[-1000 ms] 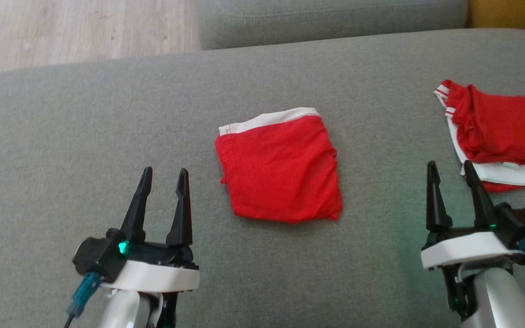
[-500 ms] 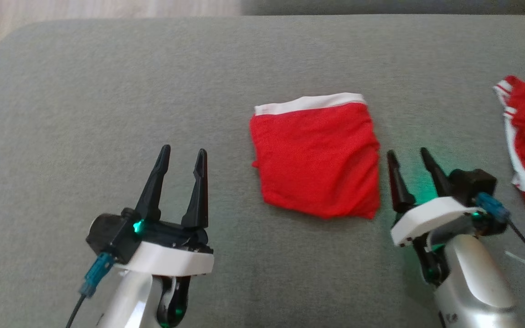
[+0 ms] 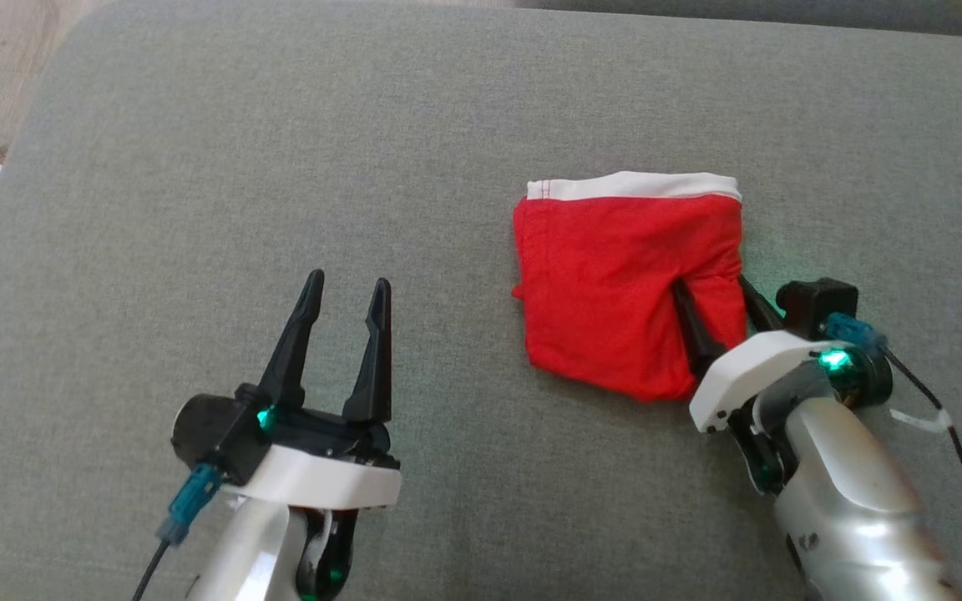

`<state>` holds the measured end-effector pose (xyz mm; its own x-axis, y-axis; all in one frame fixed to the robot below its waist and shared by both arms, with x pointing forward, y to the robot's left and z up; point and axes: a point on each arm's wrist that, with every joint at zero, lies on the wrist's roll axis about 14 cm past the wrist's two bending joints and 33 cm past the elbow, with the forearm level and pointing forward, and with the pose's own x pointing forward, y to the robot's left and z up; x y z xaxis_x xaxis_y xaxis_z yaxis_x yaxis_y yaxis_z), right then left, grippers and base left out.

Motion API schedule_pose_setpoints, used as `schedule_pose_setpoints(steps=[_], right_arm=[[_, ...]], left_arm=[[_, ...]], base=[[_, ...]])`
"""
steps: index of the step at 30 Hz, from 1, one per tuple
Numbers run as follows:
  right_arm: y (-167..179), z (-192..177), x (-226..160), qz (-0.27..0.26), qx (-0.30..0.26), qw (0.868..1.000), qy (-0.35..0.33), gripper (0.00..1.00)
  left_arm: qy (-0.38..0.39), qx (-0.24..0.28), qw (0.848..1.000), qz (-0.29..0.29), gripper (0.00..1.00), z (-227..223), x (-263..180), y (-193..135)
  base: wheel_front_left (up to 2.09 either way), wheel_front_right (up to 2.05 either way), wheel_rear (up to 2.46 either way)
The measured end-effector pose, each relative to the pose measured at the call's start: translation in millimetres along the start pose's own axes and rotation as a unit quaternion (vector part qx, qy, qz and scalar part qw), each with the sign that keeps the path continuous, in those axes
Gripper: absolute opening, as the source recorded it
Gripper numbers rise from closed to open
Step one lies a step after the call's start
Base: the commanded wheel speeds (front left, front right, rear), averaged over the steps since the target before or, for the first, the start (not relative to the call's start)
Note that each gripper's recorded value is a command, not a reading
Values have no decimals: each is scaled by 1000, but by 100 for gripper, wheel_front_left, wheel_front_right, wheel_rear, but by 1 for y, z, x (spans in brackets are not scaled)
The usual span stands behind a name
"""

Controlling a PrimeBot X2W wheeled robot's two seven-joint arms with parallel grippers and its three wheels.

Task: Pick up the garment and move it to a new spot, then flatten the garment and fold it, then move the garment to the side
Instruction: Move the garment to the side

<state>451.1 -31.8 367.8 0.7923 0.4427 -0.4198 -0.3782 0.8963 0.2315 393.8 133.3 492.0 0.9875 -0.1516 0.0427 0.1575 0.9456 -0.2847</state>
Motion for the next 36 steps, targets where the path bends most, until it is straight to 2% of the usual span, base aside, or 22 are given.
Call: schedule_pose_setpoints(steps=[1,2,11,16,21,26,31,32,36], right_arm=[[0,0,1,1,-5,1000,2,35],[0,1,1,1,-11,1000,0,0],[-12,12,-11,-9,-100,995,-24,0],[-31,30,-26,-33,-166,985,-44,0],[-76,65,-50,-78,-235,966,-68,0],[-127,80,-86,-125,-292,947,-48,0],[-179,92,-122,-170,-316,933,-20,0],[-179,92,-122,-170,-316,933,-20,0],[-218,104,-145,-208,-323,923,-2,0]], left_arm=[[0,0,1000,1,100,0,0,0],[0,0,1000,1,100,0,0,0],[0,-6,1000,-29,100,-2,10,-19],[-1,-12,998,-60,100,-3,18,-39],[0,-20,994,-104,100,-6,28,-68],[-11,-27,986,-161,100,-1,41,-106],[-11,-36,978,-205,100,-4,53,-134],[-11,-36,978,-205,100,-4,53,-134],[-2,-45,974,-223,100,-13,61,-146]], base=[[0,0,0],[0,0,0],[0,0,0],[0,0,0],[0,0,0],[0,0,0],[0,0,0],[0,0,0],[0,0,0]])
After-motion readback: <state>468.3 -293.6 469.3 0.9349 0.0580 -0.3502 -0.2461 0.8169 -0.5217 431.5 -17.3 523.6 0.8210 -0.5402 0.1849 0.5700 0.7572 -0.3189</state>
